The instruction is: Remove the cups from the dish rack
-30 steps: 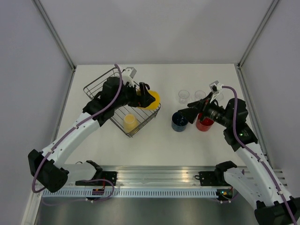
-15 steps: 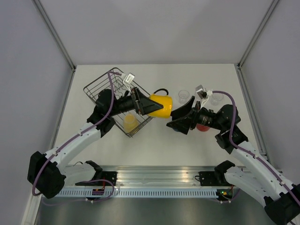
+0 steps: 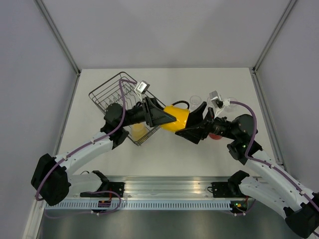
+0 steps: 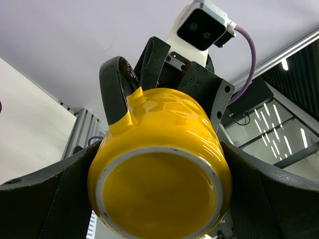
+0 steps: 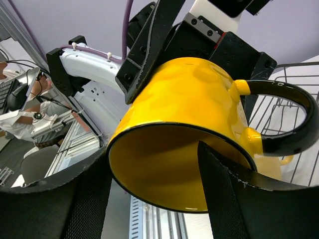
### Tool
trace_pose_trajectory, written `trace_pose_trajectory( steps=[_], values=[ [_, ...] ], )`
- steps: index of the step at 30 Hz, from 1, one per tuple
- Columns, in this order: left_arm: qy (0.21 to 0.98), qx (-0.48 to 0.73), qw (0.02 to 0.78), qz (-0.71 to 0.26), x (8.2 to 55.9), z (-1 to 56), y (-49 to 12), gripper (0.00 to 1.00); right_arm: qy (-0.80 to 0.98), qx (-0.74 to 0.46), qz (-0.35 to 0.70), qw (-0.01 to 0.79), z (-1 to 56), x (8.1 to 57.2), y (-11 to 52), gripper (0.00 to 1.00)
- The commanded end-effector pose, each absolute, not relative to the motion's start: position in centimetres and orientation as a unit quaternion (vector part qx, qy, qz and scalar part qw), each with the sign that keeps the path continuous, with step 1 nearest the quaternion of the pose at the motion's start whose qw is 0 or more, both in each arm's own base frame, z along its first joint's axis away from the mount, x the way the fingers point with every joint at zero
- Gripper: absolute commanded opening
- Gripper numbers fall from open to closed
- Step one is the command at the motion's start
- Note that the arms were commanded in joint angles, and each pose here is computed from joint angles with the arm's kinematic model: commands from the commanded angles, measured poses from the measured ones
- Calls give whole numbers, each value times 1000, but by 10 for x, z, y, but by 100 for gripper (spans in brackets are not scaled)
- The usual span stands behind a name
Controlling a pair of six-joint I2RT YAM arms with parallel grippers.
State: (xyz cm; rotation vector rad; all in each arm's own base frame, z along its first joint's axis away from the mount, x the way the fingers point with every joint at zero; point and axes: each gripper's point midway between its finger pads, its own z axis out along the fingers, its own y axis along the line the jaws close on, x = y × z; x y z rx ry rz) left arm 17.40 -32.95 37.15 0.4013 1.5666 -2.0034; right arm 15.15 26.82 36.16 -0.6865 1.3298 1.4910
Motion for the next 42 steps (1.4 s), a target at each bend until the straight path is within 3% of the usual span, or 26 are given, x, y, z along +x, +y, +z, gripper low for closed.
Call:
trace_pose_trajectory(
  steps=[1, 6, 9, 13, 14, 15, 16, 20, 22, 23, 28, 35, 42],
  values=[
    [523, 143, 302, -784, 163, 409, -323, 2, 512, -299, 613, 522, 379, 149, 271, 71],
    [535, 115, 294, -783, 168, 402, -327, 2, 504, -307, 615, 523, 382, 145, 274, 65],
    [545, 104, 290, -780, 172, 397, -329, 2, 506, -311, 613, 521, 379, 144, 277, 51],
    [552, 99, 281, -778, 173, 395, -332, 2, 503, -314, 609, 527, 378, 144, 278, 17],
    [560, 95, 276, -775, 174, 392, -334, 2, 501, -313, 608, 530, 378, 144, 277, 2],
    [563, 94, 275, -774, 174, 390, -334, 2, 502, -312, 607, 531, 377, 145, 277, 1],
    [567, 94, 274, -771, 175, 389, -335, 6, 497, -313, 606, 536, 380, 142, 276, 0],
    [582, 86, 270, -762, 179, 381, -337, 69, 490, -307, 598, 554, 383, 141, 269, 1],
    [593, 80, 268, -755, 182, 378, -338, 93, 491, -303, 594, 561, 384, 140, 267, 1],
    [599, 77, 269, -750, 184, 377, -339, 99, 491, -302, 591, 564, 385, 141, 265, 0],
    [651, 51, 300, -695, 204, 363, -338, 100, 505, -291, 563, 587, 384, 146, 257, 0],
    [683, -22, 403, -609, 240, 358, -310, 100, 551, -265, 502, 611, 372, 162, 242, 0],
    [717, -51, 463, -519, 258, 350, -281, 100, 663, -231, 372, 607, 336, 192, 210, 0]
  ],
)
